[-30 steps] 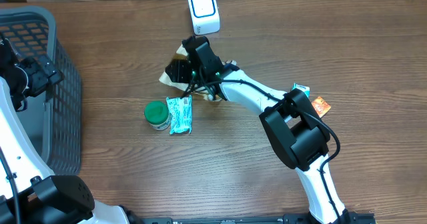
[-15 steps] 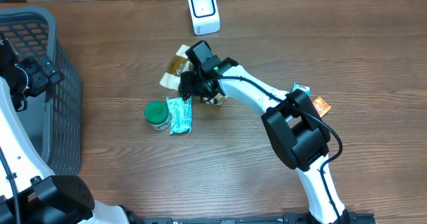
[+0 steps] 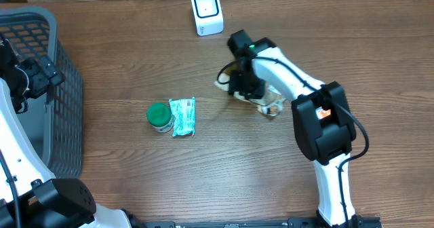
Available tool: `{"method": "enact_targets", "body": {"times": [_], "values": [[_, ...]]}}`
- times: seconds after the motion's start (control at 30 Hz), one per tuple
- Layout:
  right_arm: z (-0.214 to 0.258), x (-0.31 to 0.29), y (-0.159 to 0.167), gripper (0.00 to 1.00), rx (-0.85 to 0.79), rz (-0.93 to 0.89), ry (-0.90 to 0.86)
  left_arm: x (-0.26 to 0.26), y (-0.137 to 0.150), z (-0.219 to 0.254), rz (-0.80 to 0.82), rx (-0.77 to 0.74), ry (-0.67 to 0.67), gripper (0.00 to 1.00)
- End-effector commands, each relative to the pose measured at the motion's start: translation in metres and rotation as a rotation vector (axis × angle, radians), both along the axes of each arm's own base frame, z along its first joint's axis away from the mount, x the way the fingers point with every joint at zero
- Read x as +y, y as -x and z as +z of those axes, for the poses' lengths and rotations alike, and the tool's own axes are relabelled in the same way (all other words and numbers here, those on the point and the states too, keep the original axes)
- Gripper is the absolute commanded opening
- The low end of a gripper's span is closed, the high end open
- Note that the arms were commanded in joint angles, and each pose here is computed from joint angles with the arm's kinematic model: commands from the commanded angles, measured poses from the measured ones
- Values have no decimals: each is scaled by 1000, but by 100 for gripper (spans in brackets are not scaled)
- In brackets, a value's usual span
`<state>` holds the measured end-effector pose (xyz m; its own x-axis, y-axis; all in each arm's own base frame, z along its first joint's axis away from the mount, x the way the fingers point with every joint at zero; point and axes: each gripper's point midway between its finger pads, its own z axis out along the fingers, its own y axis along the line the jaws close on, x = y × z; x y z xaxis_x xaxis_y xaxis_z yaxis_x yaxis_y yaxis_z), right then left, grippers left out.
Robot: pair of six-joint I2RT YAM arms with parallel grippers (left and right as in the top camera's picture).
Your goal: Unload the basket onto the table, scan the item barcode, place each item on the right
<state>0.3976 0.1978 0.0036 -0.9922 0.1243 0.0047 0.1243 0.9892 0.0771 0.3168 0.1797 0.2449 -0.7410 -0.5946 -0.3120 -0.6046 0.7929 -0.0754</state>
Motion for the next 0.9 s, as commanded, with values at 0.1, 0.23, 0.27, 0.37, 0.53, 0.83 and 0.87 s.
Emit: {"method": "enact_targets", "body": {"times": [0.1,0.23,0.27,0.37,0.53,0.83,0.87], "values": [[34,-23,-8,61,-77,55,65,4,1,-4,-4,17,-6,99],[80,-28,-27,64,-218,41,86,4,1,-4,-4,17,-6,99],[90,-35,-35,64,-265,27,109,4,1,-4,-4,17,-6,100],[103,-51,-55,65,-362,-13,164,4,1,-4,-4,17,-6,100],[97,-70,-84,65,-443,-78,170,4,1,-4,-4,17,-6,100],[62,-81,-117,64,-462,-125,79,4,1,-4,-4,17,-6,100],[57,-77,-118,64,-452,-105,56,4,1,-4,-4,17,-6,100]]}}
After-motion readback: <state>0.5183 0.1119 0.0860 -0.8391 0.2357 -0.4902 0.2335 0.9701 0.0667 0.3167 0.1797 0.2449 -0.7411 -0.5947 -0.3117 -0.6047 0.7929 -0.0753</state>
